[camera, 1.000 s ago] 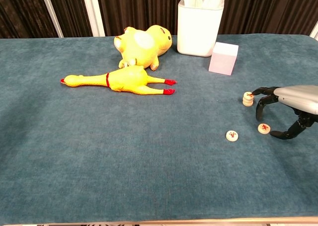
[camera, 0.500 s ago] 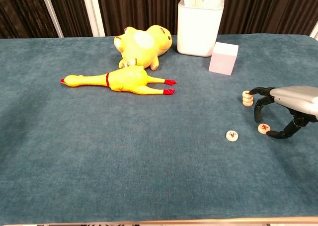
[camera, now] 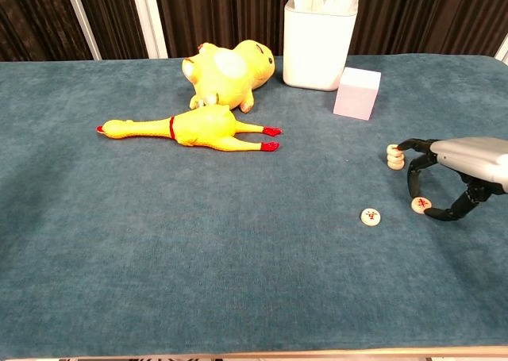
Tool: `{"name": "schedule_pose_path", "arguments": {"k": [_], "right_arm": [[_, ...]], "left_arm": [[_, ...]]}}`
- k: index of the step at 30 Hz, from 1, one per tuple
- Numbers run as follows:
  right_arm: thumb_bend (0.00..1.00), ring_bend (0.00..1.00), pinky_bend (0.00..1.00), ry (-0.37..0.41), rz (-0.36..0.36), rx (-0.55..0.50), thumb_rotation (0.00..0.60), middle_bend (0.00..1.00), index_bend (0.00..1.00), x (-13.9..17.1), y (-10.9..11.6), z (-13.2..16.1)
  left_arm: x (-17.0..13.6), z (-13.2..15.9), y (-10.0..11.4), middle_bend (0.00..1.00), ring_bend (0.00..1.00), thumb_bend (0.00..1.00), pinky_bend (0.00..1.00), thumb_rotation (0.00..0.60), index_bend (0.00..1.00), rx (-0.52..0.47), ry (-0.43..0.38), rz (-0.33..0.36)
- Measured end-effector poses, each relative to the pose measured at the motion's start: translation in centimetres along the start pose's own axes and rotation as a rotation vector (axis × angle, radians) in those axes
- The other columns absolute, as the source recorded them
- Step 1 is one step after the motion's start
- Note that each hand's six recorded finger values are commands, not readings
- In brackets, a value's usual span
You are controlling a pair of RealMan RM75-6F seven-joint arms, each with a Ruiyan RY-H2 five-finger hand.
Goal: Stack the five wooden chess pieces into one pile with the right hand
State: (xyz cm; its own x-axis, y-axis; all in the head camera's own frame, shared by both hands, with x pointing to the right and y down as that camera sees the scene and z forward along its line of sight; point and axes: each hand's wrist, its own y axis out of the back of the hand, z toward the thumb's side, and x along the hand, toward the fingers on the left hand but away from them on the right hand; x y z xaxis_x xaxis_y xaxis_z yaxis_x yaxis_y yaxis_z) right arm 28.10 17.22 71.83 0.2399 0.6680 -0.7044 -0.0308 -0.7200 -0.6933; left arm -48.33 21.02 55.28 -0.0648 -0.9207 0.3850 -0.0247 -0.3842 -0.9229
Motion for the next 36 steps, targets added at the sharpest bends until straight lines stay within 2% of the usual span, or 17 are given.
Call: {"name": "schedule_pose_path", "arguments": {"k": [36], "right_arm": [[0.4, 0.02, 0.08, 0.013, 0.004, 0.002, 0.6, 0.06, 0.54, 0.55, 0.25, 0.11]], "left_arm": [[-0.01, 0.01, 0.05, 0.0, 0.0, 0.82, 0.01, 0.6, 0.1, -0.002, -0.002, -0.001]]}}
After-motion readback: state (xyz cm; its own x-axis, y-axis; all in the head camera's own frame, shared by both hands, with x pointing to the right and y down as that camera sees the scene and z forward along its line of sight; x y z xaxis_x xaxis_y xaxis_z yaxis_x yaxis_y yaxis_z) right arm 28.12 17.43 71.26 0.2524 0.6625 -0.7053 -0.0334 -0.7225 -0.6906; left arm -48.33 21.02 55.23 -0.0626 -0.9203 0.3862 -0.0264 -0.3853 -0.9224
